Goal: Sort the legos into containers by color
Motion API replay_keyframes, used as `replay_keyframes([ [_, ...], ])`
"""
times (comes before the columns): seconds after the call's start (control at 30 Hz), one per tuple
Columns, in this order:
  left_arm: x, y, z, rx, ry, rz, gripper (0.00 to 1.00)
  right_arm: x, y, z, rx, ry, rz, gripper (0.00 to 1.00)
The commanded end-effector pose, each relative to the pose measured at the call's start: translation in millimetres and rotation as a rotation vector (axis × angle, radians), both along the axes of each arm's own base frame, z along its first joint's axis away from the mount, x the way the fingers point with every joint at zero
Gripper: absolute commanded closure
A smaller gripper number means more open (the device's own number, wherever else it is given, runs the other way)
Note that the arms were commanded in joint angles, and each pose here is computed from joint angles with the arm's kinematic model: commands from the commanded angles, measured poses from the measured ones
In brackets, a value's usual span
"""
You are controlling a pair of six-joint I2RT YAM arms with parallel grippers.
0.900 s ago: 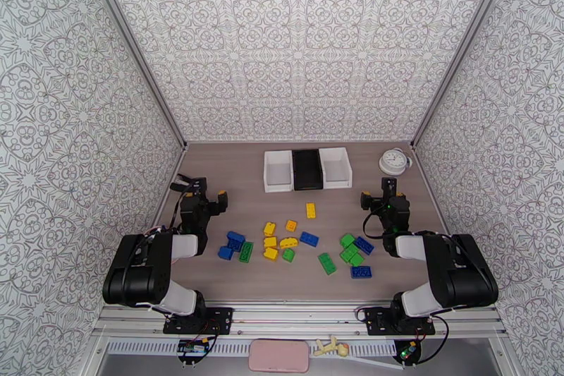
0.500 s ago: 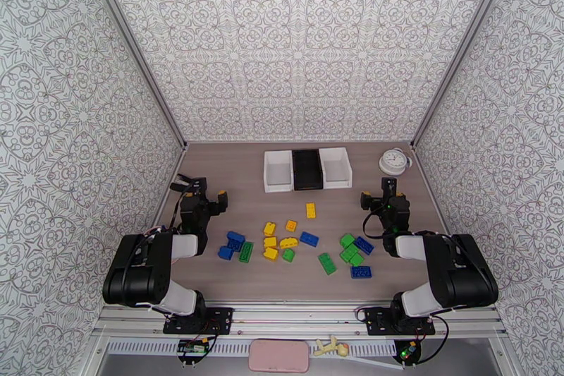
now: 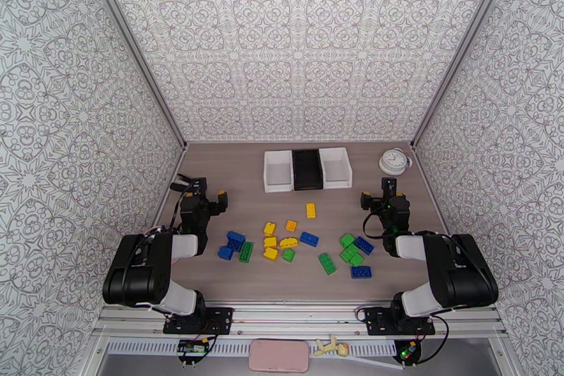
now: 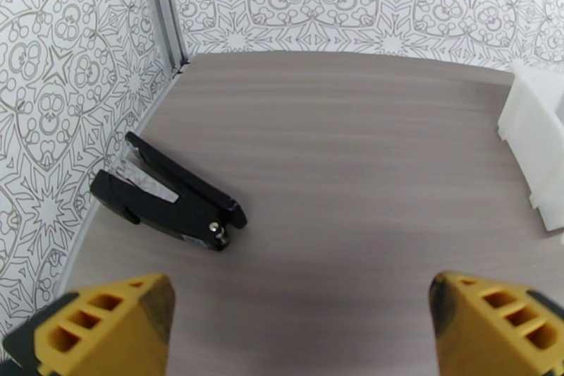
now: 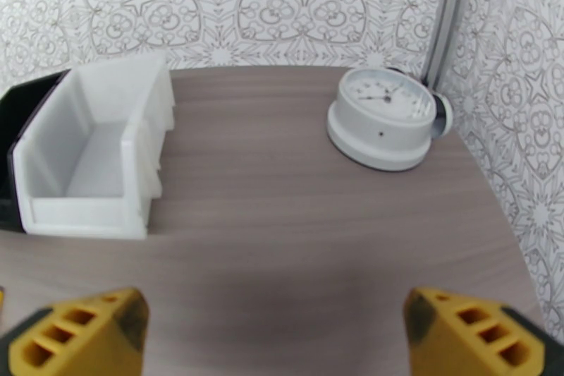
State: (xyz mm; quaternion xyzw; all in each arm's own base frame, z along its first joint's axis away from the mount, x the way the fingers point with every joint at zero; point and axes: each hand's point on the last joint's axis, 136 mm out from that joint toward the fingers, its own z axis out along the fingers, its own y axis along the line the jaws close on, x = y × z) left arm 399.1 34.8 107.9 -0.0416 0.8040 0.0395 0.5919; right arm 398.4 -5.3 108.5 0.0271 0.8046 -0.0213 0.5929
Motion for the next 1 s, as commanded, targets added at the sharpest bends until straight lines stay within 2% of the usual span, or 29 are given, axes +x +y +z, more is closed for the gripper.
replay_keyframes([
  [0.0,0,0,8,0.007,-0.002,0.017,0.0,2,1,9,-0.002,-0.022,0.011,0.0],
  [0.17,-10,-18,36,0.057,-0.001,-0.046,0.0,-1,4,32,-0.013,-0.015,0.021,0.01],
  [0.33,-27,-54,64,0.121,-0.022,-0.171,0.0,-3,12,50,-0.035,0.004,0.019,0.0],
  [0.47,-40,-86,80,0.114,-0.049,-0.279,0.0,-7,30,61,-0.039,0.043,0.044,0.0],
  [0.7,-66,-158,93,0.077,-0.061,-0.579,0.0,-23,80,65,0.009,0.183,0.128,0.0],
  [0.87,-84,-201,97,0.072,-0.094,-0.743,0.0,-33,122,48,0.057,0.282,0.185,0.0],
  [0.97,-98,-220,93,0.051,-0.062,-0.87,0.0,-37,148,39,0.059,0.332,0.197,0.0],
])
